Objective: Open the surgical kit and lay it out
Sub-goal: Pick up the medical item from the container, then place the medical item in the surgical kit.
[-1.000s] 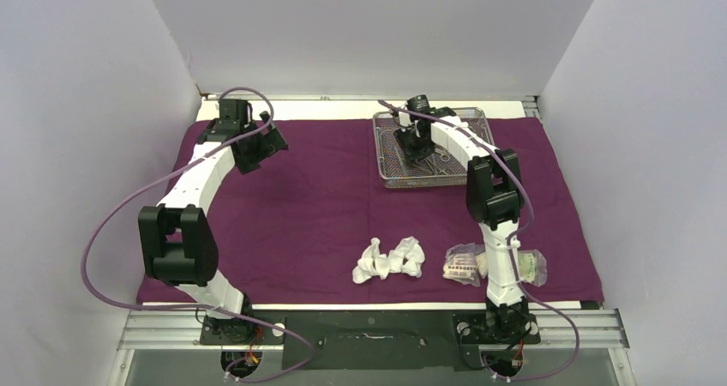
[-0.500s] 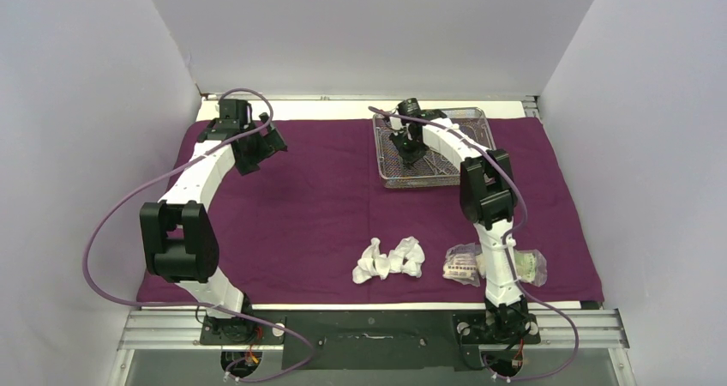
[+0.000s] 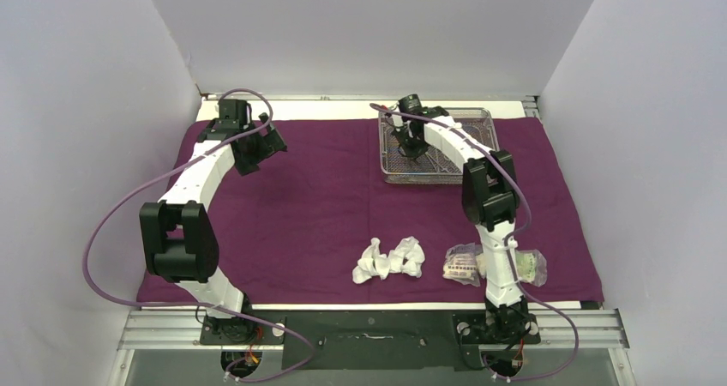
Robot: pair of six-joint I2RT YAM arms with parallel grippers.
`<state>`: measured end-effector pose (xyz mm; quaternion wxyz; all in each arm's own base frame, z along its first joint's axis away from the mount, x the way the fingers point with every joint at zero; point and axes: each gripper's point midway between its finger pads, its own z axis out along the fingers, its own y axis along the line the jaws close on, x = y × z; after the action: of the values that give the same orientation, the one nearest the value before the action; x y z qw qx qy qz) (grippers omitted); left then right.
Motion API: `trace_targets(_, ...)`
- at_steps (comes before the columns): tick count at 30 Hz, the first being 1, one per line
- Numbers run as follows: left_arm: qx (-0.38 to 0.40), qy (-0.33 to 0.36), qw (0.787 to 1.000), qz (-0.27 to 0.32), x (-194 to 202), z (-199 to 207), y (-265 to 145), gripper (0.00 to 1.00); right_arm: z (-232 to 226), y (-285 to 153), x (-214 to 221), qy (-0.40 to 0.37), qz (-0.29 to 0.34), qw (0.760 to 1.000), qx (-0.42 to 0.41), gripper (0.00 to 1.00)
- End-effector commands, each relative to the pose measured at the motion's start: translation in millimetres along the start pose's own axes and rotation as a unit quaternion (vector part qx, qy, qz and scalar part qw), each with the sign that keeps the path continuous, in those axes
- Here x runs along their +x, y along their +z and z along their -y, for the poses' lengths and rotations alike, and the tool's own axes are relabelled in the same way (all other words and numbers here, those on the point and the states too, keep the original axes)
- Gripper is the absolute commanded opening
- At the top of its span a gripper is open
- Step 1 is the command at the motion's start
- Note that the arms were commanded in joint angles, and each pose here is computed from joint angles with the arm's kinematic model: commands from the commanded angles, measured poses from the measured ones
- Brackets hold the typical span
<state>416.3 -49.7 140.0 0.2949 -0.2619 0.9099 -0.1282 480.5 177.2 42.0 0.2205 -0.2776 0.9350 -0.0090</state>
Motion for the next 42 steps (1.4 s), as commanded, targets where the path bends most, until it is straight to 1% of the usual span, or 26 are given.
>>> trace_targets(1,0.025,0.003,0.999,0.026,-17,13,-14,0.96,39,-88,-62,0.002,0.119,0.99,0.07,0.05)
trace_targets(6,0.027,0.004,0.999,0.026,-14,12,-17,0.96,33,-101,-63,-0.018,0.123,0.991,0.056,0.05)
trace_targets(10,0.032,0.004,0.999,0.028,-14,13,-21,0.96,34,-106,-64,-0.015,0.124,0.99,0.058,0.05)
trace_targets(14,0.046,0.008,0.999,0.028,-12,17,-26,0.96,31,-118,-73,-0.001,0.148,0.988,0.045,0.05)
trace_targets(18,0.082,0.019,0.996,0.024,-8,28,-31,0.96,18,-140,-89,0.027,0.192,0.981,-0.019,0.05)
trace_targets(20,0.11,0.027,0.993,0.023,-6,36,-37,0.96,12,-155,-99,0.049,0.223,0.972,-0.055,0.05)
trace_targets(22,0.152,0.042,0.987,0.023,-4,50,-45,0.97,5,-171,-112,0.078,0.256,0.958,-0.1,0.05)
trace_targets(25,0.227,0.068,0.971,0.031,-1,74,-65,0.98,-8,-195,-132,0.148,0.303,0.924,-0.181,0.05)
trace_targets(27,0.276,0.085,0.957,0.037,0,90,-80,0.99,-24,-216,-146,0.199,0.33,0.885,-0.26,0.05)
trace_targets(29,0.315,0.093,0.944,0.033,2,105,-92,1.0,-43,-237,-161,0.247,0.356,0.832,-0.346,0.05)
trace_targets(30,0.333,0.094,0.938,0.032,3,113,-98,1.0,-54,-246,-166,0.276,0.366,0.799,-0.389,0.05)
trace_targets(31,0.357,0.094,0.929,0.029,4,122,-106,1.0,-65,-272,-179,0.289,0.398,0.748,-0.445,0.05)
trace_targets(32,0.376,0.096,0.921,0.031,3,130,-113,1.0,-75,-280,-181,0.3,0.403,0.72,-0.479,0.05)
trace_targets(33,0.395,0.097,0.913,0.038,1,137,-120,1.0,-84,-284,-182,0.311,0.4,0.7,-0.503,0.05)
trace_targets(34,0.407,0.096,0.907,0.04,0,143,-125,1.0,-92,-286,-183,0.32,0.396,0.685,-0.521,0.05)
trace_targets(36,0.433,0.096,0.896,0.038,2,153,-137,1.0,-109,-294,-185,0.326,0.392,0.666,-0.545,0.05)
trace_targets(37,0.443,0.098,0.891,0.035,4,158,-141,1.0,-117,-296,-186,0.33,0.389,0.661,-0.55,0.05)
trace_targets(39,0.456,0.106,0.883,0.031,10,164,-147,0.94,-133,-298,-187,0.339,0.379,0.657,-0.556,0.05)
trace_targets(42,0.478,0.102,0.872,0.033,13,170,-152,0.9,-152,-300,-184,0.351,0.365,0.641,-0.577,0.05)
